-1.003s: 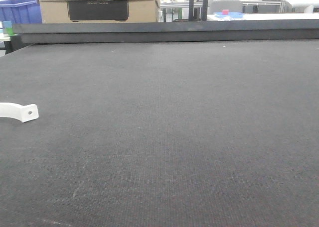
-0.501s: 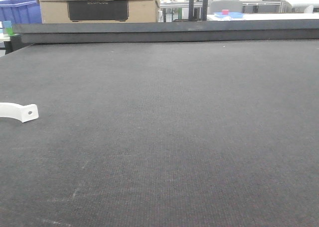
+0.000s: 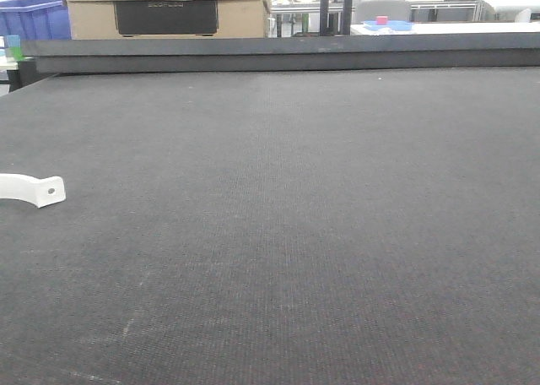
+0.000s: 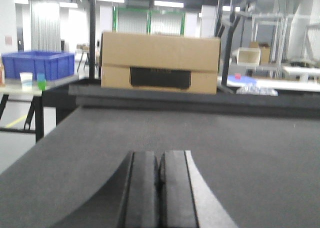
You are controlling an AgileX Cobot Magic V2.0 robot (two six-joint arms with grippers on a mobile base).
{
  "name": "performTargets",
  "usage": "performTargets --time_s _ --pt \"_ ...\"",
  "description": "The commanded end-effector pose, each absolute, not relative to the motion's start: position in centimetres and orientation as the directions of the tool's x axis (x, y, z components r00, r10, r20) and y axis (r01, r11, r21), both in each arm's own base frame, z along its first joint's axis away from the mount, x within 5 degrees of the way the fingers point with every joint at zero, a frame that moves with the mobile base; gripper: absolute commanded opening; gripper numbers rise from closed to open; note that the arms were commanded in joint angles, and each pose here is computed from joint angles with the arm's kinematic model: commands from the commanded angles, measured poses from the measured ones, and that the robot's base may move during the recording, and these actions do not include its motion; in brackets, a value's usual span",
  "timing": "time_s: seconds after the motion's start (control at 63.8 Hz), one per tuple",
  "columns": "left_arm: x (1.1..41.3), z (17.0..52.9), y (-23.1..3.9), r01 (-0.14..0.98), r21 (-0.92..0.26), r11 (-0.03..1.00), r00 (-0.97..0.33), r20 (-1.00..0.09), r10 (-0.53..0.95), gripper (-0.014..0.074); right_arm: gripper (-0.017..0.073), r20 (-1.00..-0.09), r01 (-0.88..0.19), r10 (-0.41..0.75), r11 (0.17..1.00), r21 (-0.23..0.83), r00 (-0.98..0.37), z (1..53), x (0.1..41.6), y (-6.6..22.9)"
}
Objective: Grab PVC pipe and place in blue bin
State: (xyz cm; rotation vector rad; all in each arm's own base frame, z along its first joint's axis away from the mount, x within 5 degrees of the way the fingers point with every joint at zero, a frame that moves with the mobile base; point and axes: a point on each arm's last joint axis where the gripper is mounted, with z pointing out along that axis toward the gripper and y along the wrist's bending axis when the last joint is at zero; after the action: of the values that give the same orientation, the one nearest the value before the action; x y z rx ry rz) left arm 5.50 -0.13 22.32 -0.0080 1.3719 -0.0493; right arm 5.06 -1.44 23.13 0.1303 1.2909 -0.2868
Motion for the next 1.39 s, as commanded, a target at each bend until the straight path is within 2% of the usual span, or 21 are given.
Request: performTargets --time_s 0.0,0.141,0.329,0.47,0.627,0.736,0.893,1.05,1.238,1.379 --pt "5.1 24.3 -0.1 0.029 -0.025 0.999 0.255 -0.966 -0.032 -0.0111 -0.0168 -0.941 0.285 -0.136 0.957 -0.044 0.309 25.3 4.6 -1.4" --pt "3.2 29.4 0.0 -0.006 0.064 0.998 0.253 -0.965 0.064 -0.0111 -0.0168 -0.946 0.267 -0.144 0.962 -0.064 0.291 30.6 2.7 -0.6" --pt "2.0 35.7 0.3 -0.029 0.066 0.997 0.185 -0.98 0.07 -0.0111 -0.0168 -0.951 0.257 -0.141 0.964 -0.068 0.274 35.3 2.0 -0.4" --pt "3.3 39.1 0.1 -0.002 0.007 1.0 0.022 -1.0 0.007 -0.0111 -0.0168 -0.988 0.233 -0.104 0.97 -0.074 0.117 37.4 3.2 -0.6" --pt "6.4 41.2 -0.1 0.014 -0.033 0.999 -0.215 -0.976 -0.029 -0.0111 -0.0168 -0.994 0.205 -0.055 0.976 -0.073 -0.094 38.0 5.7 -1.1" --pt "9.2 40.9 -0.3 0.011 -0.038 0.999 -0.417 -0.908 -0.03 -0.0111 -0.0168 -0.978 0.194 -0.028 0.979 -0.068 -0.206 37.1 7.3 -1.5" --pt "13.7 38.8 -0.4 0.005 -0.039 0.999 -0.59 -0.807 -0.028 -0.0111 -0.0168 -0.949 0.183 -0.001 0.981 -0.062 -0.316 36.1 8.9 -1.9" --pt "17.4 36.6 -0.5 0.0 -0.036 0.999 -0.691 -0.722 -0.026 -0.0111 -0.0168 -0.941 0.167 0.048 0.986 -0.009 -0.334 35.7 9.5 -1.7" --pt "20.0 34.4 -0.5 -0.004 -0.037 0.999 -0.778 -0.627 -0.026 -0.0111 -0.0168 -0.937 0.168 0.061 0.986 0.002 -0.344 34.7 9.8 -1.8" --pt "21.4 33.4 -0.6 -0.006 -0.039 0.999 -0.788 -0.614 -0.029 -0.0111 -0.0168 -0.947 0.175 0.058 0.985 0.002 -0.317 34.7 10.2 -1.9"
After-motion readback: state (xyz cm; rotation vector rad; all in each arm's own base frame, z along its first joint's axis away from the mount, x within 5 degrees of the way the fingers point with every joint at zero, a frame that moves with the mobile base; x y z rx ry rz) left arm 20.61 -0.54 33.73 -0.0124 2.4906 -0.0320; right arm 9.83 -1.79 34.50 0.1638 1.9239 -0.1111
